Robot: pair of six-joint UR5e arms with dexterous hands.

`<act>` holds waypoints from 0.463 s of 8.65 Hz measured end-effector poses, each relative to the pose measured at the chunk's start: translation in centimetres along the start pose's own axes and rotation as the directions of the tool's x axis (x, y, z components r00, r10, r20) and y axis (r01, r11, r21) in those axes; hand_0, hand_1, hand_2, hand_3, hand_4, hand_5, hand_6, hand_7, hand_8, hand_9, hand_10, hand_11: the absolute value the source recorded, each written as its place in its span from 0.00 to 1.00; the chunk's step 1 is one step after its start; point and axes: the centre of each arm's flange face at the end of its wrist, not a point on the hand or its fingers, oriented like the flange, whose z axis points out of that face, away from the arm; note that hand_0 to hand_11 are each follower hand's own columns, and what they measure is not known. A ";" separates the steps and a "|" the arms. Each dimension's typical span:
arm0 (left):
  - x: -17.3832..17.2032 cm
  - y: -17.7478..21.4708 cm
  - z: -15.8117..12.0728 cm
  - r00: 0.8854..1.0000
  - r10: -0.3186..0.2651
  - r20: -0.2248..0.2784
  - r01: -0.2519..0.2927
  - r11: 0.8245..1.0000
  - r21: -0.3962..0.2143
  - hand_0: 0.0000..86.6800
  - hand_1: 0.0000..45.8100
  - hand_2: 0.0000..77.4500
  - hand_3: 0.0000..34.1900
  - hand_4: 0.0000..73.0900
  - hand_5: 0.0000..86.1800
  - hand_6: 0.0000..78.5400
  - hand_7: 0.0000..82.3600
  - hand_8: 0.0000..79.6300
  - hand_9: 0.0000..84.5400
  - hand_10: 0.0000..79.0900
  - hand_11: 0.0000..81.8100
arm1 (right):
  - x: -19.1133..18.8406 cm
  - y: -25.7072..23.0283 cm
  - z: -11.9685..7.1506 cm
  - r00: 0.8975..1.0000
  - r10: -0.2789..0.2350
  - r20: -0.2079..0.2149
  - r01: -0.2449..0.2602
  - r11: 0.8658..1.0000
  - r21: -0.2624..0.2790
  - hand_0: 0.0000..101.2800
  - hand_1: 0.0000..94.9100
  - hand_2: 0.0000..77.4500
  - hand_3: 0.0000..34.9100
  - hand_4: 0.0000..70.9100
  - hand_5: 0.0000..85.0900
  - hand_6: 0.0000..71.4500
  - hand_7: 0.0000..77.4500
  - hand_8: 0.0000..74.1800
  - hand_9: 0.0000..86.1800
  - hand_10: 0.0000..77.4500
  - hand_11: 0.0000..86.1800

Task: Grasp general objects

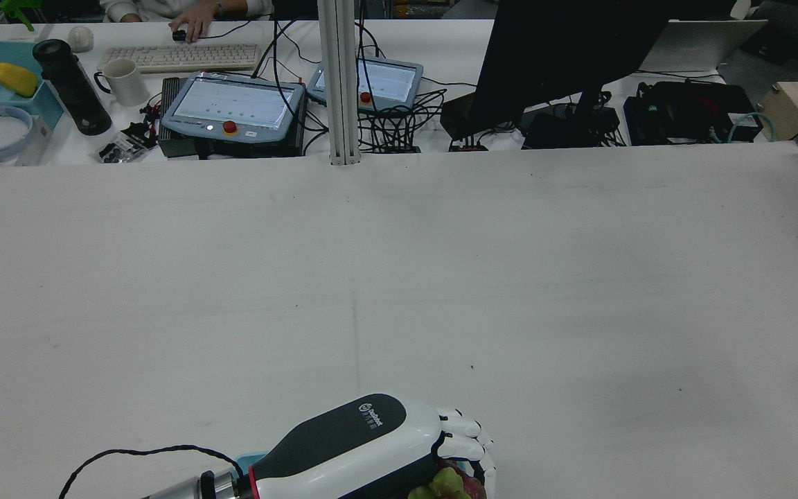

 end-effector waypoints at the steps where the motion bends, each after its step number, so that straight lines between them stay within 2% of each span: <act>1: 0.0 0.0 0.0 1.000 0.000 0.001 0.000 1.000 -0.001 0.71 0.00 0.01 0.00 0.36 0.46 0.34 0.46 0.28 0.34 0.40 0.57 | 0.0 0.0 0.0 1.000 0.000 0.000 0.000 1.000 0.000 0.00 0.06 0.96 0.00 0.00 0.00 0.00 0.00 0.00 0.01 0.00 0.01; 3: 0.0 0.0 -0.1 1.000 0.000 0.002 0.000 1.000 -0.004 0.59 0.00 0.01 0.00 0.38 0.44 0.30 0.39 0.22 0.25 0.32 0.57 | 0.0 0.0 0.0 1.000 -0.001 0.000 0.001 1.000 0.000 0.00 0.06 0.96 0.00 0.00 0.00 0.00 0.00 0.00 0.01 0.00 0.01; 4: 0.0 0.0 -0.1 1.000 0.000 0.003 0.000 1.000 -0.005 0.52 0.00 0.01 0.00 0.34 0.35 0.28 0.36 0.22 0.25 0.32 0.57 | 0.0 0.0 0.0 1.000 -0.001 0.000 0.001 1.000 0.000 0.00 0.06 0.96 0.00 0.00 0.00 0.00 0.00 0.00 0.01 0.00 0.01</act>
